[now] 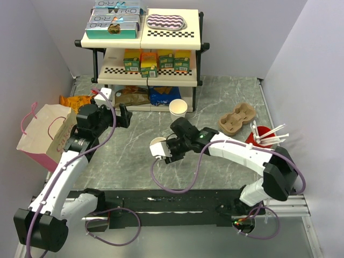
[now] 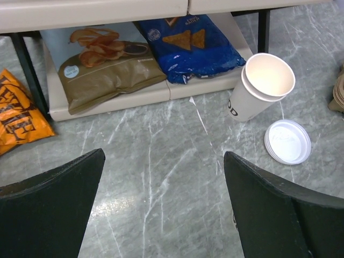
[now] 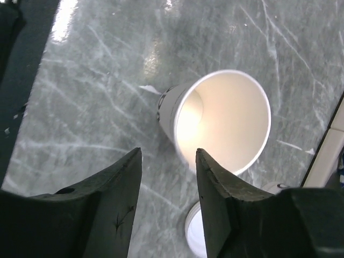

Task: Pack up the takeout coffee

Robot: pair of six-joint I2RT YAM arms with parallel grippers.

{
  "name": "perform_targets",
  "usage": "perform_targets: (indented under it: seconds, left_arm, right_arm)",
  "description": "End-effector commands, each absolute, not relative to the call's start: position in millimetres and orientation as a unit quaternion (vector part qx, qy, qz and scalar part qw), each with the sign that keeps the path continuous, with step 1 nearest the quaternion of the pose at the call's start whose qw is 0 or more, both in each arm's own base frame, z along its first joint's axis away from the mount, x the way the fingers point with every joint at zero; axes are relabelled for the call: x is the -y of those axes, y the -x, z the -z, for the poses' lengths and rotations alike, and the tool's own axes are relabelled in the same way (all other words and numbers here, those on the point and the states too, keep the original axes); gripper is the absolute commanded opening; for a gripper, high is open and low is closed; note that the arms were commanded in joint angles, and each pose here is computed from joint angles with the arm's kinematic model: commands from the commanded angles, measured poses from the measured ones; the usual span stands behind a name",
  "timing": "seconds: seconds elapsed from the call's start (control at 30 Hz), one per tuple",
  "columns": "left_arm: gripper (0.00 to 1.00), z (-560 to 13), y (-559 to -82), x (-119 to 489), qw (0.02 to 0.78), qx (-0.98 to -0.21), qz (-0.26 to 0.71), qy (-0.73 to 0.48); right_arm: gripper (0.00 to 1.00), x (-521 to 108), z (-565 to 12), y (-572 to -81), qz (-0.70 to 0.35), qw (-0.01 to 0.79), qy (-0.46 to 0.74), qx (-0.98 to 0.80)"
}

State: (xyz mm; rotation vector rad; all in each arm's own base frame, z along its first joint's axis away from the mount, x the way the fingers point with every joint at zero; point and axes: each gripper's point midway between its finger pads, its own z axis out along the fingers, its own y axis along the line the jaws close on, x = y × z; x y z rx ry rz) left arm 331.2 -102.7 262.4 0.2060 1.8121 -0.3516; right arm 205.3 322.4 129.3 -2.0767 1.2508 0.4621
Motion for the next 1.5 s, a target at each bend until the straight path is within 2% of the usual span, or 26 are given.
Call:
perform_targets:
  seconds: [0.0, 0.27, 0.4, 0.53, 0.6, 0.77, 0.97, 1.17, 1.47]
  left_arm:
    - [0.99, -273.5, -335.5, 114.8, 0.609, -0.765, 0.182, -0.104]
    - [0.99, -262.5, -339.9, 129.3, 0.598, -0.762, 0.201, -0.146]
    - [0.99, -260.4, -344.6, 135.9, 0.591, -0.762, 0.215, -0.155]
    - [0.99, -260.6, -351.2, 143.3, 0.581, -0.765, 0.231, -0.156]
    - [0.98, -258.3, -354.1, 147.7, 0.57, -0.769, 0.238, -0.163]
    - [0.97, -259.7, -359.7, 154.5, 0.557, -0.775, 0.244, -0.169]
    - [0.98, -259.3, -360.6, 154.0, 0.558, -0.777, 0.229, -0.178]
    - [0.98, -254.8, -358.0, 156.3, 0.554, -0.78, 0.225, -0.186]
    - [0.99, -259.3, -363.2, 154.8, 0.56, -0.777, 0.219, -0.186]
  right_arm:
    - [0.52, -309.3, -176.4, -209.6, -0.189, 0.362, 0.774, -0.484]
    - [0.51, -254.8, -216.4, -267.4, -0.19, 0.407, 0.627, -0.636]
    - [0.49, -219.1, -212.3, -302.7, -0.139, 0.415, 0.54, -0.719]
    - [0.33, -196.8, -185.3, -319.0, -0.129, 0.378, 0.482, -0.78]
    - [0.3, -190.1, -174.8, -325.4, -0.122, 0.355, 0.47, -0.799]
    - [0.29, -184.1, -138.4, -347.4, -0.138, 0.28, 0.419, -0.853]
    - [0.31, -185.9, -128.0, -380.6, -0.147, 0.264, 0.387, -0.871]
    - [0.34, -188.5, -103.7, -380.1, -0.158, 0.224, 0.384, -0.881]
    - [0.29, -186.3, -74.5, -383.6, -0.15, 0.195, 0.363, -0.899]
